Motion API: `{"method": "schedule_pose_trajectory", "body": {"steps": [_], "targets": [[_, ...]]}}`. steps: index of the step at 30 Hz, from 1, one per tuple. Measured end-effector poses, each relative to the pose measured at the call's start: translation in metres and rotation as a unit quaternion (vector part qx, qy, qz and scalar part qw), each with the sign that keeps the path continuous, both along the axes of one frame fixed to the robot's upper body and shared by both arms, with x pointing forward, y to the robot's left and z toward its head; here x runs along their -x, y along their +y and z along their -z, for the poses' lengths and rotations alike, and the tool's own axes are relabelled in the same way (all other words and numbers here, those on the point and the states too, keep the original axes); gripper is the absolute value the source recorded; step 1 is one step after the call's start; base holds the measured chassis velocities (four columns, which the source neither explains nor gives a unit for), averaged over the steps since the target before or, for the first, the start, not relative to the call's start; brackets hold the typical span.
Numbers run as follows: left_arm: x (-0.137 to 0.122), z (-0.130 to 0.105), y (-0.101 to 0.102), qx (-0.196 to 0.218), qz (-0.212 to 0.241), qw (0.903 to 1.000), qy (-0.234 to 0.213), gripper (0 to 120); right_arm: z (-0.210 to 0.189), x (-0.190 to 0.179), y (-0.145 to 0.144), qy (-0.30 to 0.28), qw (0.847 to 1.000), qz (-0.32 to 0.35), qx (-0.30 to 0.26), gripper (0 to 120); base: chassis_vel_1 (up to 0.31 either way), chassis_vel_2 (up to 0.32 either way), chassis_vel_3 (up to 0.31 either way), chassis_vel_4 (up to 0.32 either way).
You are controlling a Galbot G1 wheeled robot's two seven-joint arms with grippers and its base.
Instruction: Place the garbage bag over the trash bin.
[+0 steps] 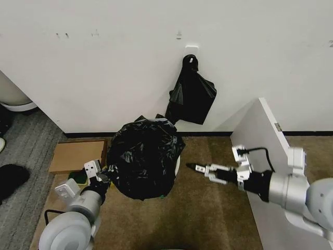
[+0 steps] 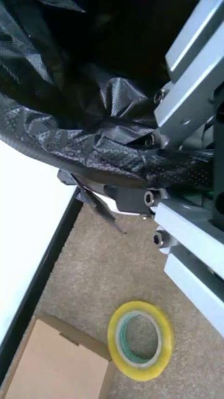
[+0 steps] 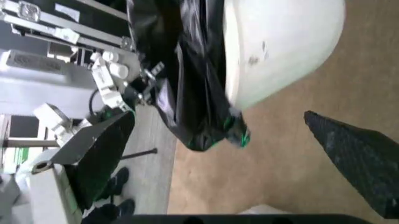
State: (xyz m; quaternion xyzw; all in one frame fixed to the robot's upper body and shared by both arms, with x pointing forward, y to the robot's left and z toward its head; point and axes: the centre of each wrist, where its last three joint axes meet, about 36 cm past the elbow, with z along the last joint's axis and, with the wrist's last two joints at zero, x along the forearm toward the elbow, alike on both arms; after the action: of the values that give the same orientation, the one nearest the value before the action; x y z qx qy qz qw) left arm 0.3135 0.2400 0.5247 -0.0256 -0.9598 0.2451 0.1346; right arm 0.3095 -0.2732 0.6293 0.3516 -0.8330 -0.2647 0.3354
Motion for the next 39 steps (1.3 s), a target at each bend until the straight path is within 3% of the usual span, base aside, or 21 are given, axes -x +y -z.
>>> {"method": "schedule_pose_trajectory", "body": {"steps": [11,25,26,31,37,39], "targets": [[0.002,-0.004,-0.005,0.000,0.009,0.9999,-0.006,0,0.030,0.002,0.051,-0.022,0.999,-0.034,0.008,100,0.000,0.000,0.000,0.000],[0.001,-0.001,-0.008,-0.004,0.013,0.9999,-0.005,0,0.028,0.001,0.053,-0.030,0.999,-0.028,0.015,74,0.000,0.000,0.000,0.000],[0.001,-0.001,-0.008,-0.005,0.013,0.9999,-0.005,0,0.028,0.001,0.054,-0.029,0.999,-0.027,0.016,66,0.000,0.000,0.000,0.000],[0.001,-0.001,-0.008,-0.004,0.014,0.9999,-0.005,0,0.030,0.002,0.053,-0.024,0.999,-0.026,0.020,52,0.000,0.000,0.000,0.000],[0.001,-0.002,-0.008,-0.003,0.014,0.9999,-0.006,0,0.031,0.002,0.053,-0.024,0.999,-0.023,0.024,25,0.000,0.000,0.000,0.000],[0.001,-0.002,-0.008,-0.002,0.013,0.9999,-0.006,0,0.032,0.002,0.053,-0.023,0.999,-0.022,0.025,23,0.000,0.000,0.000,0.000]]}}
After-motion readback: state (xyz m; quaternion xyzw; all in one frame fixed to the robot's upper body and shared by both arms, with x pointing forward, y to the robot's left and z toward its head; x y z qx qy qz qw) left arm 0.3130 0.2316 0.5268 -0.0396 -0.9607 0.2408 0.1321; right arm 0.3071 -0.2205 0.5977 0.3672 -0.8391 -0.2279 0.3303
